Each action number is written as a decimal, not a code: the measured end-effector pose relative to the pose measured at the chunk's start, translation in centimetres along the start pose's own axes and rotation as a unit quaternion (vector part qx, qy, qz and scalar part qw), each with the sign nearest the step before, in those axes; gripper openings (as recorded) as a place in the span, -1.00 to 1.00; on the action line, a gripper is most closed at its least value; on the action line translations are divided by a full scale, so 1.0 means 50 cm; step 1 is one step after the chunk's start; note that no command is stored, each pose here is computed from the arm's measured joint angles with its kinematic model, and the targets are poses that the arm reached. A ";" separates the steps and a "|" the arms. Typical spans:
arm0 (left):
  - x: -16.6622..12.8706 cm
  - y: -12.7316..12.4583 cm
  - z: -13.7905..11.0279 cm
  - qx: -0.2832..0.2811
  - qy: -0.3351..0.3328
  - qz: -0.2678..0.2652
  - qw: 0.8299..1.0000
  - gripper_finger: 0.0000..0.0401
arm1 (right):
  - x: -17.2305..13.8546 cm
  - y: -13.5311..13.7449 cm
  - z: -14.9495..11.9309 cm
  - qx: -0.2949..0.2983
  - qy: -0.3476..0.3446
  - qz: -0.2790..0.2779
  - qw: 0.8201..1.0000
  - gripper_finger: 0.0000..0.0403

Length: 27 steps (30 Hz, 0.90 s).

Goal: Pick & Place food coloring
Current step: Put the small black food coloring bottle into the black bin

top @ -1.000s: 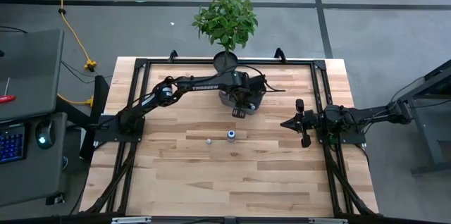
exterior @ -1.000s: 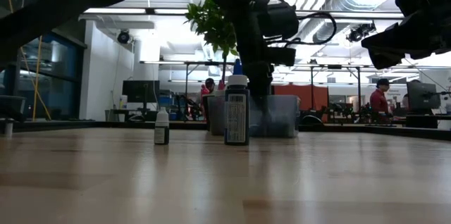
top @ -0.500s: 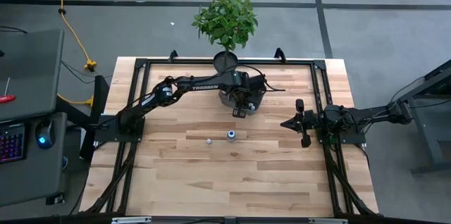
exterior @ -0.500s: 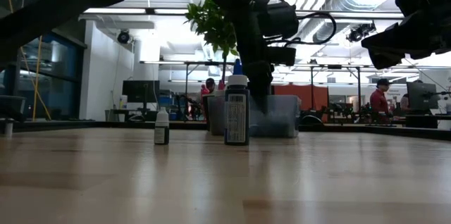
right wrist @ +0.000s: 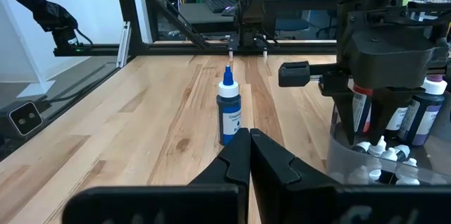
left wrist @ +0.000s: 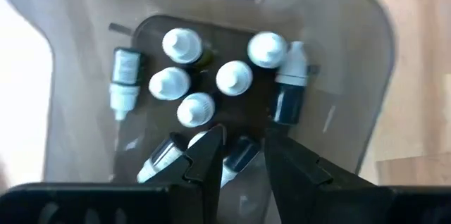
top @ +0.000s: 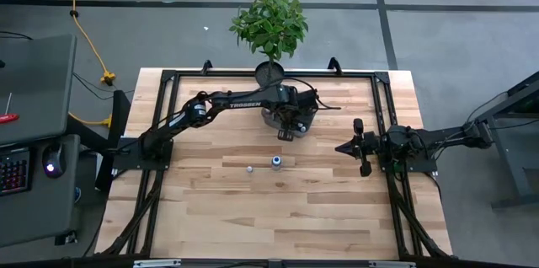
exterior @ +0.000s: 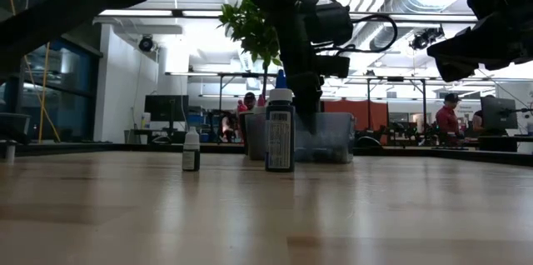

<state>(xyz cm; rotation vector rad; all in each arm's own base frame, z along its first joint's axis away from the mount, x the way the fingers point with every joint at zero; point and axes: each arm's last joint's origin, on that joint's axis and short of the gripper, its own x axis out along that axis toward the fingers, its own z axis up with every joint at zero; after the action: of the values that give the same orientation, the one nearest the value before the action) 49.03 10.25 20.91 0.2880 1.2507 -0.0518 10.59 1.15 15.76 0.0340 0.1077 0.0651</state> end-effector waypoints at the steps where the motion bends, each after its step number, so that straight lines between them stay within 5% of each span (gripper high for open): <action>1: 0.000 0.000 0.000 0.000 0.004 0.006 1.000 -0.48 | 0.000 0.000 0.000 0.000 0.000 0.000 1.000 -0.99; 12: -0.121 0.014 0.008 -0.018 -0.018 0.046 0.999 -0.48 | 0.000 0.000 0.000 0.000 0.000 0.000 1.000 -0.99; 27: -0.297 -0.091 -0.048 -0.114 0.056 -0.074 0.989 -0.48 | 0.001 0.000 -0.001 0.000 0.003 0.000 1.000 -0.99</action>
<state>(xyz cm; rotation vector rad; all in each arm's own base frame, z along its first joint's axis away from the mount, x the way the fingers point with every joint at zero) 41.17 4.72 33.34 -0.0008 1.3749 -0.0204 10.63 1.16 15.70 0.0334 0.1145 0.0650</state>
